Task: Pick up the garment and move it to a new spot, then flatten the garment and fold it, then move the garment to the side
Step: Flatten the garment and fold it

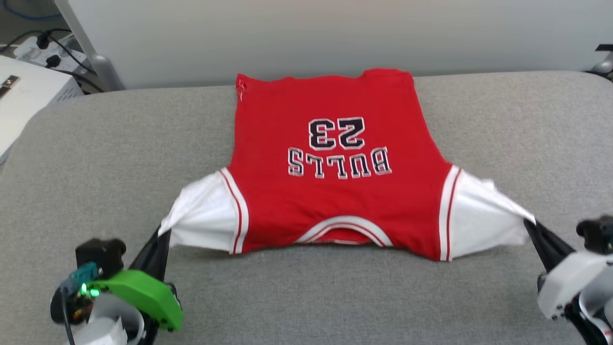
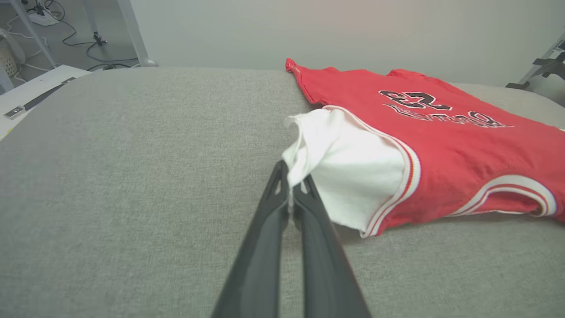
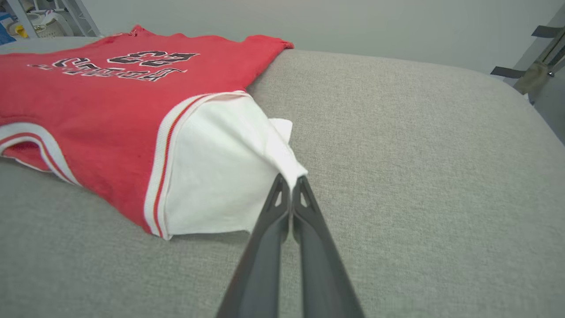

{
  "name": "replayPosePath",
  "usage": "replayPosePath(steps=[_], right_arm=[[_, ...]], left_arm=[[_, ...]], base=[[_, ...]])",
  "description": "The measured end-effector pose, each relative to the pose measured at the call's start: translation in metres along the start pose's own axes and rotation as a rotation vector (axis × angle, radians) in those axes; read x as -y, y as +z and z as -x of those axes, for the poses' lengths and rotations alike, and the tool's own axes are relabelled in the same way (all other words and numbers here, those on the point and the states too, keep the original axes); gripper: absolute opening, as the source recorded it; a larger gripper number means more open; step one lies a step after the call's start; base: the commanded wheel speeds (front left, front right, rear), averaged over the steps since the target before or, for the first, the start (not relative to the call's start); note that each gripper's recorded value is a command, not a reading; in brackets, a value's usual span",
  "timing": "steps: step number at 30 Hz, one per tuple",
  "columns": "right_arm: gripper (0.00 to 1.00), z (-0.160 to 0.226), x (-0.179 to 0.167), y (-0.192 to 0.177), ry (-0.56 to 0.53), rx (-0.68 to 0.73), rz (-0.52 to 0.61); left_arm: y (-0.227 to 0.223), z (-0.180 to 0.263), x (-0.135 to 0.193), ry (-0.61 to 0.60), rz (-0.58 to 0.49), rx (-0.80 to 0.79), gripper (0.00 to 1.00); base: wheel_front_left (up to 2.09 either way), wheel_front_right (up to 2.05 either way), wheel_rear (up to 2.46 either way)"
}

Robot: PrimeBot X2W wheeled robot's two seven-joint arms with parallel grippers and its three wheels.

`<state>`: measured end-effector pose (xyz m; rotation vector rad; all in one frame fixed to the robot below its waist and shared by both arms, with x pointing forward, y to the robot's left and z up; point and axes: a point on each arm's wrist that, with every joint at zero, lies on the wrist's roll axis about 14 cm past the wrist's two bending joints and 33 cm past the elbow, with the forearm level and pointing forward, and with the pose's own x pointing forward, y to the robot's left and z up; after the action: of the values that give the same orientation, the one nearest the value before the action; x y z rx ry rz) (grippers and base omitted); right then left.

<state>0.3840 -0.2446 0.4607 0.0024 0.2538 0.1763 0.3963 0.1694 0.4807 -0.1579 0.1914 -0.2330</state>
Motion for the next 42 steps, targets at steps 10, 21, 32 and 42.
replayPosePath(steps=[10, 21, 32, 42], right_arm=[[0.0, 0.053, 0.006, -0.051, -0.05, -0.183, -0.039], [0.0, 0.084, -0.008, -0.094, -0.028, -0.414, -0.073], [1.0, 0.041, -0.003, -0.042, -0.003, -0.303, -0.048], [1.0, -0.054, 0.021, 0.109, -0.001, 0.023, 0.115]], left_arm=[[-0.049, 0.045, -0.006, 0.078, 0.077, -0.123, 0.0], [-0.08, 0.065, -0.003, 0.103, 0.109, -0.206, 0.0], [-0.069, 0.04, 0.004, 0.066, 0.095, -0.166, 0.0], [-0.047, -0.001, 0.013, 0.023, 0.069, -0.085, 0.0]], base=[[0.0, 0.0, 0.0], [0.0, 0.0, 0.0], [0.0, 0.0, 0.0], [0.0, 0.0, 0.0]])
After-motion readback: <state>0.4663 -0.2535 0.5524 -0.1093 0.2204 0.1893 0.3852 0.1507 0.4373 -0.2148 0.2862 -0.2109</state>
